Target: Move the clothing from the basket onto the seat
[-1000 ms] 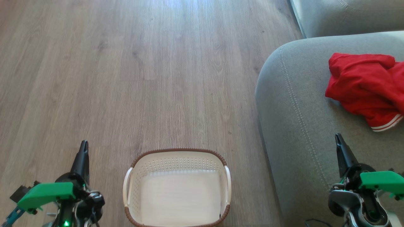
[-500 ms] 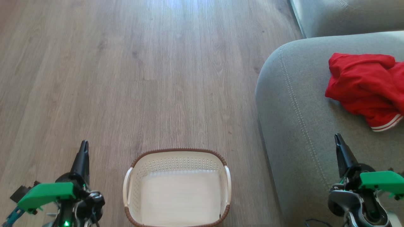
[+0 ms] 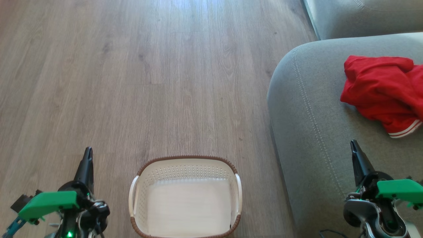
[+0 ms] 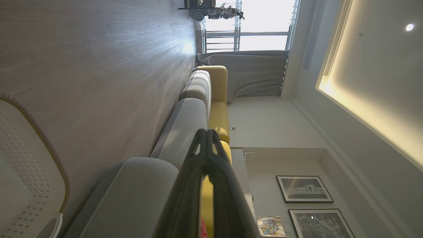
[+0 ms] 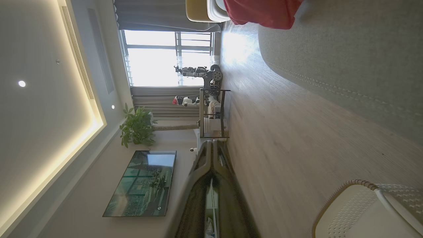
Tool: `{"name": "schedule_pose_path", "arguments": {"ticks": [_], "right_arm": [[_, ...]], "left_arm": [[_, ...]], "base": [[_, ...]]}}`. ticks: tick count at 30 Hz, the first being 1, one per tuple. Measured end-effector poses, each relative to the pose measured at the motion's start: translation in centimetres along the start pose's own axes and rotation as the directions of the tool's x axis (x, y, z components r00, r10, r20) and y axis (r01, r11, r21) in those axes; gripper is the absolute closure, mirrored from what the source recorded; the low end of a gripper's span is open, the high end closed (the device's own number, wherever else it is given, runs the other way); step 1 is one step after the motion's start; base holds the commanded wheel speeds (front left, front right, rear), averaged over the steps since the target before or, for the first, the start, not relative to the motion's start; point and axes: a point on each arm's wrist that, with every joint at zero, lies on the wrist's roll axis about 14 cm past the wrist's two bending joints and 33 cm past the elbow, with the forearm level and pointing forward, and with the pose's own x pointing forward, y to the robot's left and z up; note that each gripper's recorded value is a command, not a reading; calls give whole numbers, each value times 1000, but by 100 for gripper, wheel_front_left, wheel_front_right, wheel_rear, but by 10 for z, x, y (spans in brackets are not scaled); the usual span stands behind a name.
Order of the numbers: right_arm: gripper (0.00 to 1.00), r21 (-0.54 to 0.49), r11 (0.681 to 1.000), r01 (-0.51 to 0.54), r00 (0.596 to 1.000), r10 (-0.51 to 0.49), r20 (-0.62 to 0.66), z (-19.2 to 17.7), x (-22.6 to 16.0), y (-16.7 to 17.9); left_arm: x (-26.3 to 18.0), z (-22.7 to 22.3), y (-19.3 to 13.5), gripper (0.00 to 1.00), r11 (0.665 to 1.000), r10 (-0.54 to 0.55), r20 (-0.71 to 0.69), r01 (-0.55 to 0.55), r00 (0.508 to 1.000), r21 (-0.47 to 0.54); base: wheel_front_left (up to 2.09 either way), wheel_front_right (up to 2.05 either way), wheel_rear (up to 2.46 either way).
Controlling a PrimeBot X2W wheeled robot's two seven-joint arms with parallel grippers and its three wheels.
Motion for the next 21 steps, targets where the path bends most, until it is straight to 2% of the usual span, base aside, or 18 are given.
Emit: {"name": "schedule_pose_path", "arguments": {"ticks": [21], "right_arm": [[100, 1, 1000, 0, 1000, 0, 2, 0, 0, 0]], "left_arm": [[0, 0, 0, 100, 1000, 0, 0, 0, 1000, 0]], "base": [[0, 0, 0]]}}
